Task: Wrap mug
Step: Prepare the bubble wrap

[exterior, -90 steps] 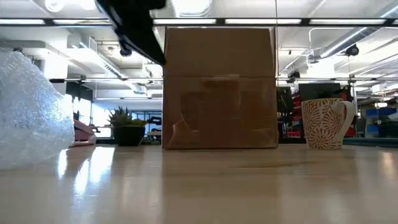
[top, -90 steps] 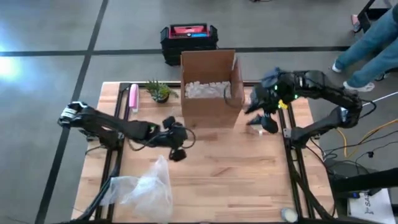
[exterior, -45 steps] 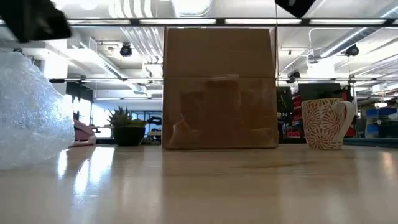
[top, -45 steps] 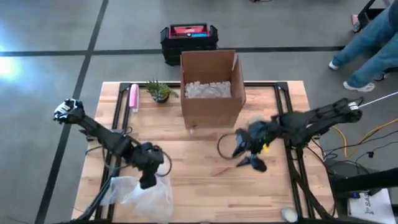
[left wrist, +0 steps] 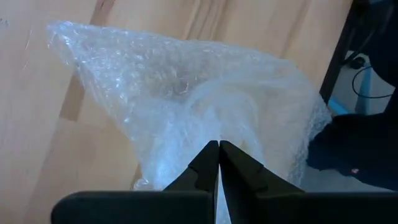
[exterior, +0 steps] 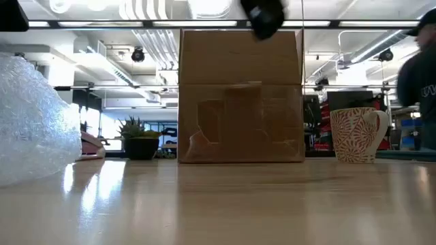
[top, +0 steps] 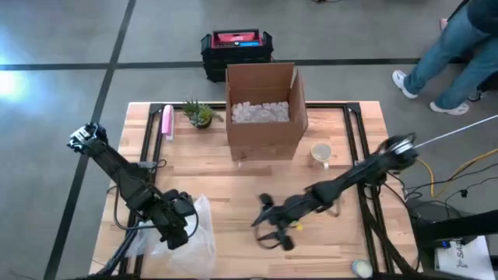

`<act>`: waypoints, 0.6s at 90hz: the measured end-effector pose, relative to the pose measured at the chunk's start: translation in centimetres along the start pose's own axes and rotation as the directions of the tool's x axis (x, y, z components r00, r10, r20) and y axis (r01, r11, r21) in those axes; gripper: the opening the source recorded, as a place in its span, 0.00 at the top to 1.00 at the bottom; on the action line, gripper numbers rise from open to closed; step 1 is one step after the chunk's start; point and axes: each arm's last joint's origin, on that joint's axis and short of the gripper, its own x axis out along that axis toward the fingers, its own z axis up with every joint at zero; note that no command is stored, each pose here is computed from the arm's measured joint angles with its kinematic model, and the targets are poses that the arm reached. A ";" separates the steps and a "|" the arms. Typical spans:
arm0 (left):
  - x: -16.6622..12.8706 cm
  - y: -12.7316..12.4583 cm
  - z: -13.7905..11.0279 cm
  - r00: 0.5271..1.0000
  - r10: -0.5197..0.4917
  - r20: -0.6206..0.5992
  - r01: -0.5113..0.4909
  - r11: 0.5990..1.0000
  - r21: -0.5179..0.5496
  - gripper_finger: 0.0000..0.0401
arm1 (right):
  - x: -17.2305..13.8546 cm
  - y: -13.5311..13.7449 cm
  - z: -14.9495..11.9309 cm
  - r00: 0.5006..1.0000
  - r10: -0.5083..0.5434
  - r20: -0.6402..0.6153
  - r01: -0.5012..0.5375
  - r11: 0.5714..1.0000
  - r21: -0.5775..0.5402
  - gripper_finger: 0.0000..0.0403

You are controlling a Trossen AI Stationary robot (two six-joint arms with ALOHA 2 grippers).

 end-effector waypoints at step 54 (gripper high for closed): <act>0.5 -0.5 -1.0 0.999 0.022 0.029 -0.025 0.997 0.076 1.00 | 17.1 -4.0 0.5 0.859 -0.415 -0.299 0.464 0.878 0.114 0.56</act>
